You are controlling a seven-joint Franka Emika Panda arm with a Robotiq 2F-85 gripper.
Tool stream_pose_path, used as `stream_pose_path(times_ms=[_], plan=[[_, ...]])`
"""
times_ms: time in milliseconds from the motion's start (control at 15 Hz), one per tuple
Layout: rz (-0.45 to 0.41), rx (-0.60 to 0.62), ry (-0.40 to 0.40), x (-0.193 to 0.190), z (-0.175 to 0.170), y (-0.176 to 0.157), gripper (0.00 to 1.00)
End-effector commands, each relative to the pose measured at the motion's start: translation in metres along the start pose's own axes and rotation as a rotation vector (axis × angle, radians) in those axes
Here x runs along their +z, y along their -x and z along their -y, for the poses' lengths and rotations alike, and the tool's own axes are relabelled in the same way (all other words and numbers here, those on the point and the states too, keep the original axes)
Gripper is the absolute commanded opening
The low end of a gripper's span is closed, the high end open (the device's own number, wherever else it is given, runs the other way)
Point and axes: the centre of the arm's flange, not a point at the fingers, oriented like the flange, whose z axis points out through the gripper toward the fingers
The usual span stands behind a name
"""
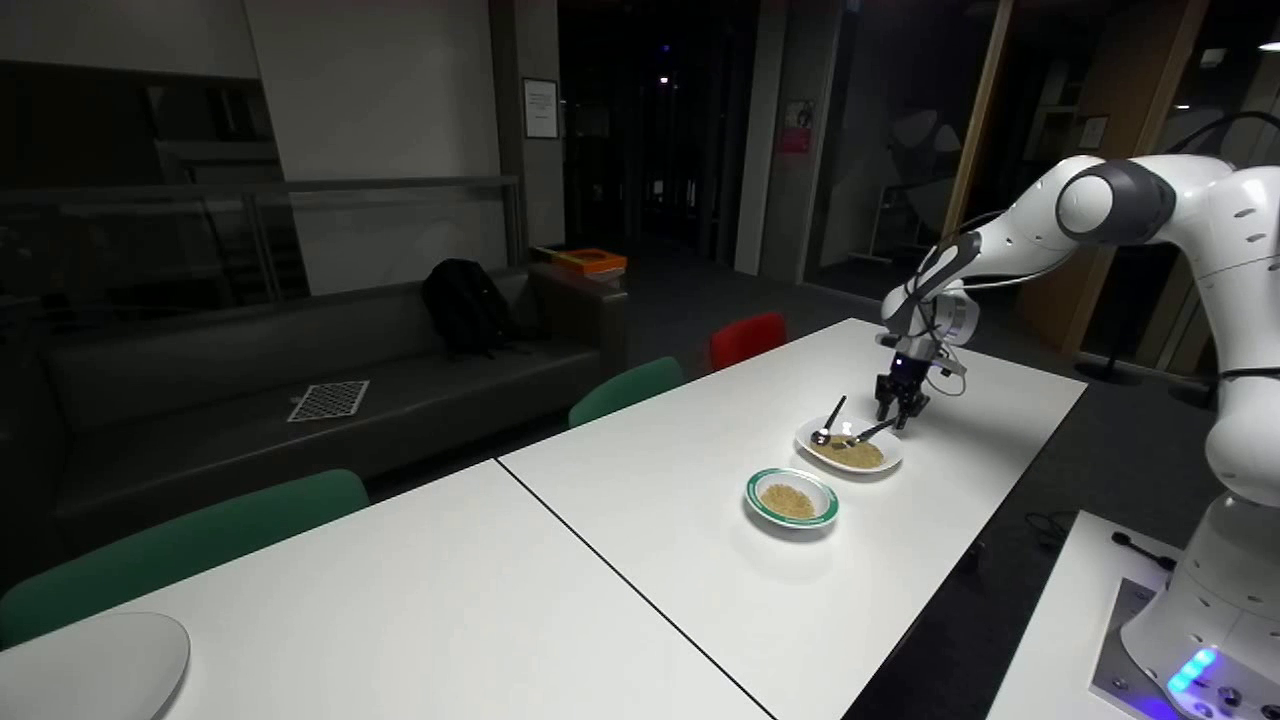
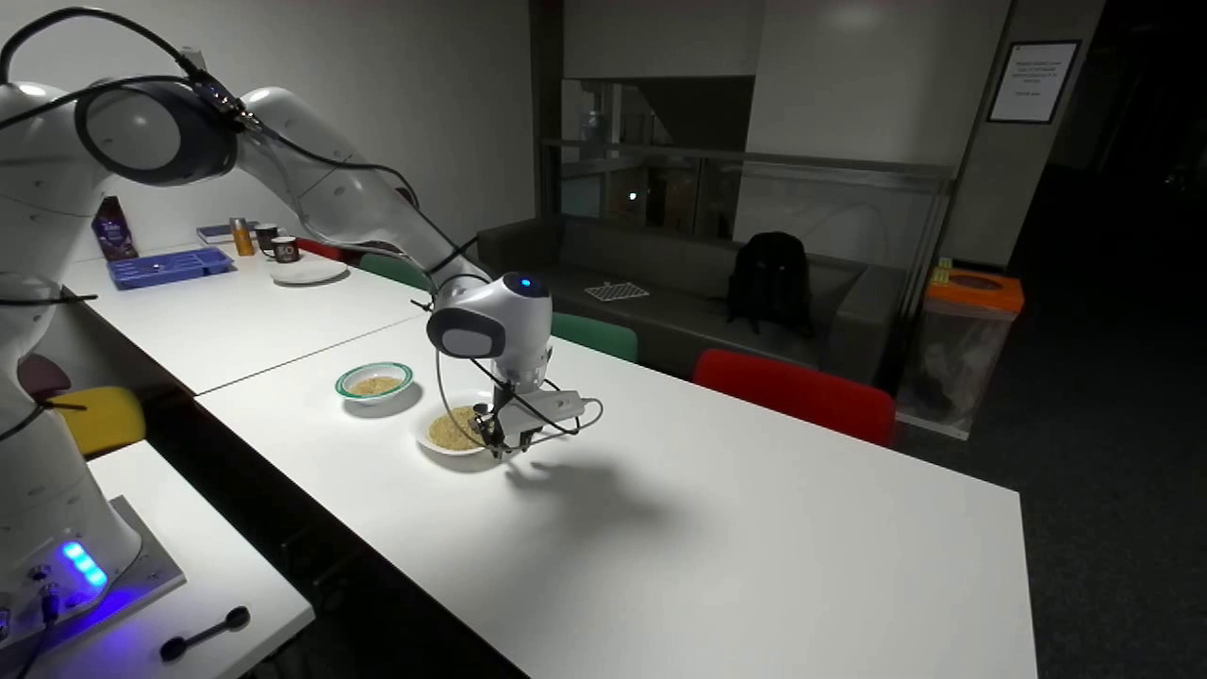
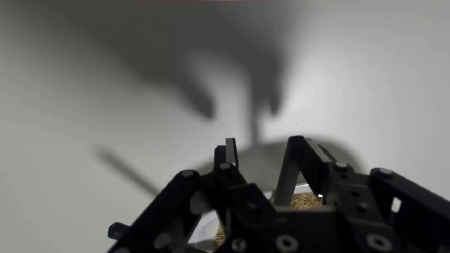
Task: Use the fork to stir the bowl
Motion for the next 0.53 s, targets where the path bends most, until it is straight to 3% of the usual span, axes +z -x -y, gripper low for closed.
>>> stream_pose_path(times_ms=[0,133,200,400,467], plan=[[0.004,0.008,0.006,-0.0162,-0.0002,-0.0036,0.52],[0.006,0.006,0.004,-0.0163,-0.0004,-0.0039,0.40],[0.007,0.005,0.003,-0.0162,-0.0004,-0.0040,0.24],[0.008,0.007,-0.001,-0.0158,-0.0011,-0.0039,0.03],[0.009,0.008,-0.003,-0.0153,-0.0014,-0.0038,0.00]])
